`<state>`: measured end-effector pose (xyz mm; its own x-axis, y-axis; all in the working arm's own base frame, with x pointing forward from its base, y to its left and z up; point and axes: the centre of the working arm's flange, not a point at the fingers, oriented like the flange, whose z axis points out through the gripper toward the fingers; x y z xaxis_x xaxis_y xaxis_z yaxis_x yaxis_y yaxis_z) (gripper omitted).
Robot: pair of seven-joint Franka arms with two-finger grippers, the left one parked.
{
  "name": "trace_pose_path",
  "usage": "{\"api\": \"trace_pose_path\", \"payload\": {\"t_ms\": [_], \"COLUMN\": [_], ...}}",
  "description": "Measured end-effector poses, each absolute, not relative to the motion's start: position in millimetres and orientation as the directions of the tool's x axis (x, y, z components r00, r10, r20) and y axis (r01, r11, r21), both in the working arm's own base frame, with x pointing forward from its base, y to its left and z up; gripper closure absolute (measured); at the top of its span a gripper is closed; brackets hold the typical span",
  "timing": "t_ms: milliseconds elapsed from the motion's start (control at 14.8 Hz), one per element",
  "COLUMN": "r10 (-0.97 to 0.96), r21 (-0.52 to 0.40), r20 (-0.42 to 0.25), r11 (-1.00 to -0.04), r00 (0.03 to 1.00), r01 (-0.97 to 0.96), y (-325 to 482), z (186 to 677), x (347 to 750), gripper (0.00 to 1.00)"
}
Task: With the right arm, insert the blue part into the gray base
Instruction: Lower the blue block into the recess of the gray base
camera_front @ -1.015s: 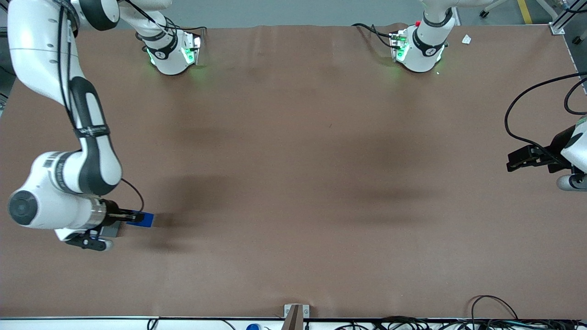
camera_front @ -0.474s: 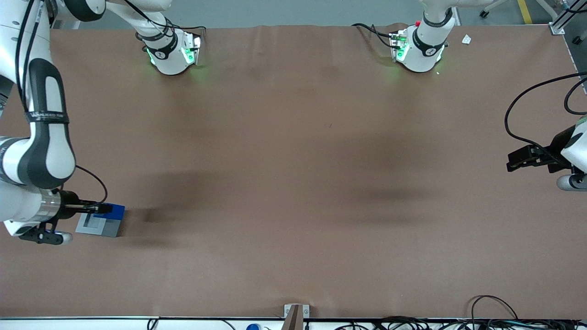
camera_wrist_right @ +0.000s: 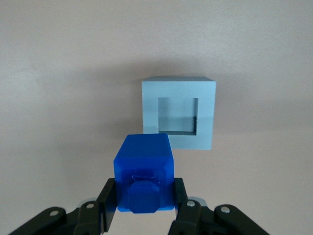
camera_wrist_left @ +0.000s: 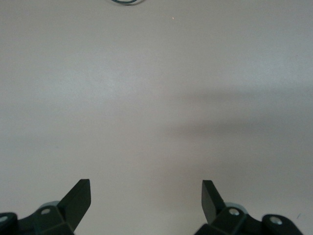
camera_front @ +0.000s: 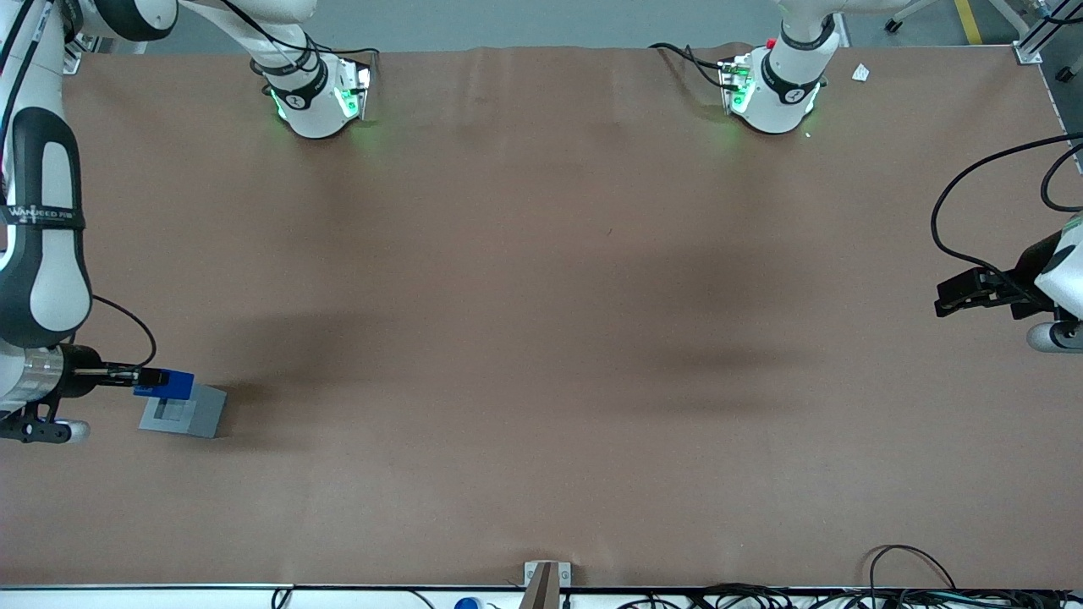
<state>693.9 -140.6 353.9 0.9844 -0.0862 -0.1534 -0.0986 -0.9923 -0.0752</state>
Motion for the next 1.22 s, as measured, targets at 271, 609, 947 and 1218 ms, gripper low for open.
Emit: {"api": "trace_pose_path", "payload": {"t_ms": [271,609,947,1218], "r10": [-0.075,-0.096,-0.112,-0.113], "r21": [-0.036,-0.025,-0.020,-0.021], "r20": [-0.157,-0.122,-0.100,-0.102], "r11": [-0.996,-0.995,-0.993,-0.993], "r00": [0.985,0.988,0.989,0.988], "r01": [-0.081,-0.099,-0.115,-0.116], "y": [-143.7,-146.9,-158.7,-158.6], "z": [350.8,337.7,324.6,323.0], "x": [694.1,700.9,703.8,703.8], "gripper": [0.49,0.49,0.49,0.49]}}
